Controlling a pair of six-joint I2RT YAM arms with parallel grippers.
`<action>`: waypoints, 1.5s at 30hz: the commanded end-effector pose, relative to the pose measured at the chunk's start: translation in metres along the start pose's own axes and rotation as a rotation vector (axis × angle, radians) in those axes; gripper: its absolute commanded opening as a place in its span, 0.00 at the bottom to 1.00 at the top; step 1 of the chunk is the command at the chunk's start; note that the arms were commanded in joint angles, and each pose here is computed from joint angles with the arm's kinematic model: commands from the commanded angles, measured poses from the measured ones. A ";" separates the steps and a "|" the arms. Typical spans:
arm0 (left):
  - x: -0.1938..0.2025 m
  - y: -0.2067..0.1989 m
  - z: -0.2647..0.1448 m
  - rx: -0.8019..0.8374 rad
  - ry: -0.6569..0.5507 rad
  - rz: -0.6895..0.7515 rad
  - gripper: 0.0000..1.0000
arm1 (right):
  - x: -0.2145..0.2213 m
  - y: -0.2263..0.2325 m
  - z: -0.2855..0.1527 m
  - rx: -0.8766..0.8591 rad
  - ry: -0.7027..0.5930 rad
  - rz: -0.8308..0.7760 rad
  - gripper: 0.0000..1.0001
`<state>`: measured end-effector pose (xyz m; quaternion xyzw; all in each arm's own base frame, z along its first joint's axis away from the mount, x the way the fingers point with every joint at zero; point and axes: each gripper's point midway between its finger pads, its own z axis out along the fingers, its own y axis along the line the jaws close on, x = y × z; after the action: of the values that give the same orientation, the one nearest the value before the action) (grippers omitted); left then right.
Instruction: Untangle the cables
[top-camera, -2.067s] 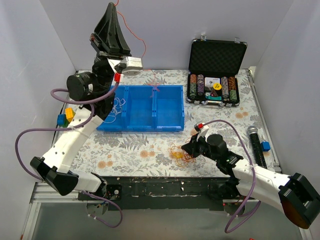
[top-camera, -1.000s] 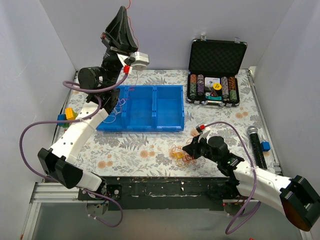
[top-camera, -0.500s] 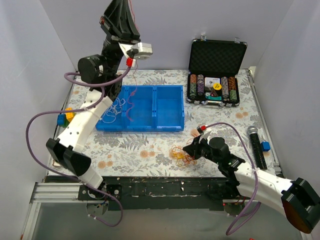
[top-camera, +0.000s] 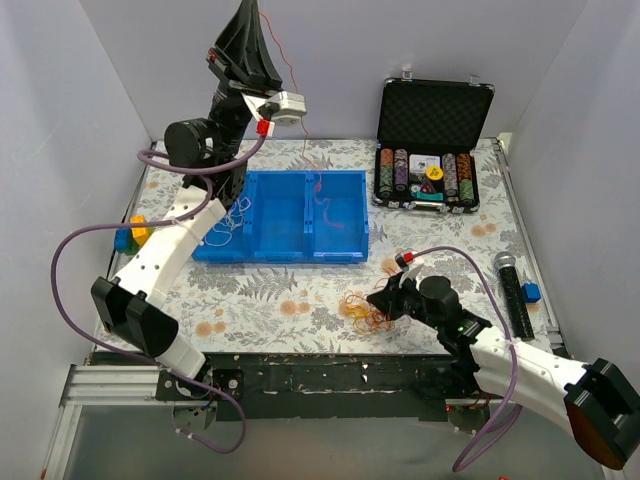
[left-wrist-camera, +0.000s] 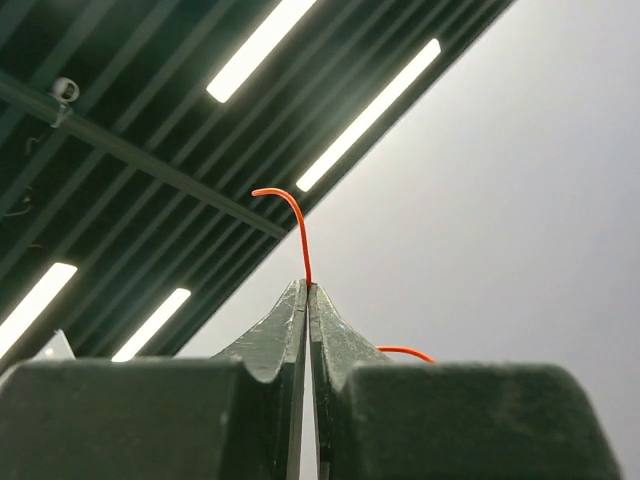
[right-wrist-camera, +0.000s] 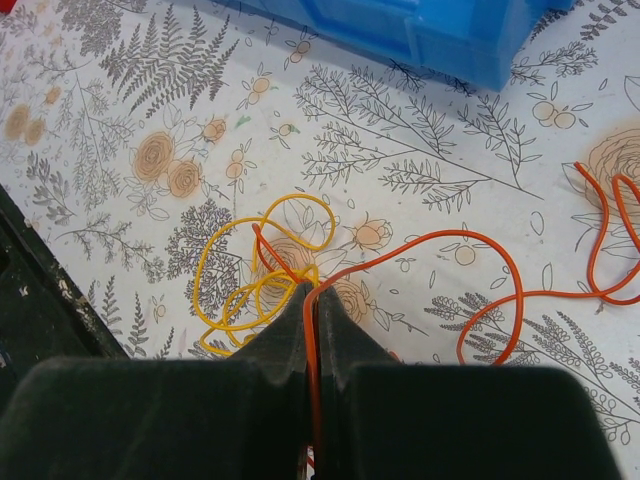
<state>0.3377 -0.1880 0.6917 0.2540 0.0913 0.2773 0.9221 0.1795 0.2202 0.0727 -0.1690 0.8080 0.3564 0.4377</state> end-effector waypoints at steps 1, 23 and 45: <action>0.007 0.006 -0.015 -0.009 0.048 -0.001 0.00 | -0.009 0.002 0.000 -0.001 -0.041 0.004 0.01; 0.012 0.044 0.008 -0.151 0.030 -0.085 0.00 | -0.007 0.002 0.000 -0.002 -0.039 0.009 0.01; 0.047 -0.018 -0.075 0.032 0.211 -0.118 0.00 | -0.007 0.002 0.000 -0.008 -0.043 0.007 0.01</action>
<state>0.3901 -0.1568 0.5896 0.2591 0.2336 0.2492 0.9034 0.1795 0.2170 0.0694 -0.1573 0.8119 0.3535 0.4371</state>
